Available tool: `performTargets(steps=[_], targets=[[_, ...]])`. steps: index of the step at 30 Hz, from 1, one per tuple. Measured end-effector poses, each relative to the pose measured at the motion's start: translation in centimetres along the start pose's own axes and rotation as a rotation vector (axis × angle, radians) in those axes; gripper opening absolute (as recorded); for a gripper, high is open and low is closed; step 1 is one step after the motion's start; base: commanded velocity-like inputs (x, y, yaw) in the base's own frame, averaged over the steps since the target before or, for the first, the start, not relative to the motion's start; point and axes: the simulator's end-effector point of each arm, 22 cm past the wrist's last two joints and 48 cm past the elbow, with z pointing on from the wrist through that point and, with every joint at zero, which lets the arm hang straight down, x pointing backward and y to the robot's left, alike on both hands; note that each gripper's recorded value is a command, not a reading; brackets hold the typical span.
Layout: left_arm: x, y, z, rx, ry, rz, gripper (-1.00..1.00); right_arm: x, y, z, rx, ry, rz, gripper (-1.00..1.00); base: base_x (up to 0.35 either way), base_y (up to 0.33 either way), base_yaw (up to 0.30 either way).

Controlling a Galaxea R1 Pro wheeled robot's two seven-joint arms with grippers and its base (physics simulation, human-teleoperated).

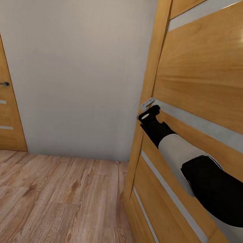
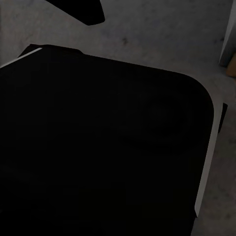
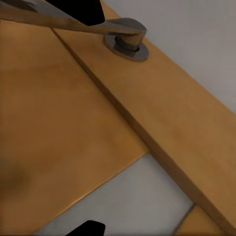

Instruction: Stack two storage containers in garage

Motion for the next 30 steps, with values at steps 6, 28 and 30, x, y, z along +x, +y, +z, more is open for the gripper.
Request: performTargets(steps=[6, 28, 30], targets=[[0.0, 0.0, 0.0, 0.000, 0.000, 0.000, 1.00, -0.9, -0.6, -0.1, 0.018, -0.020, 0.012, 1.00, 0.000, 0.000, 0.000], [-0.3, 0.0, 0.0, 0.001, -0.009, -0.002, 1.00, -0.2, -1.4, -0.1, 0.061, -0.002, -0.008, 1.00, 0.000, 0.000, 0.000], [-0.3, 0.0, 0.0, 0.001, -0.009, -0.002, 1.00, -0.3, -1.4, -0.1, 0.062, -0.003, -0.007, 1.00, 0.003, -0.069, 0.000]])
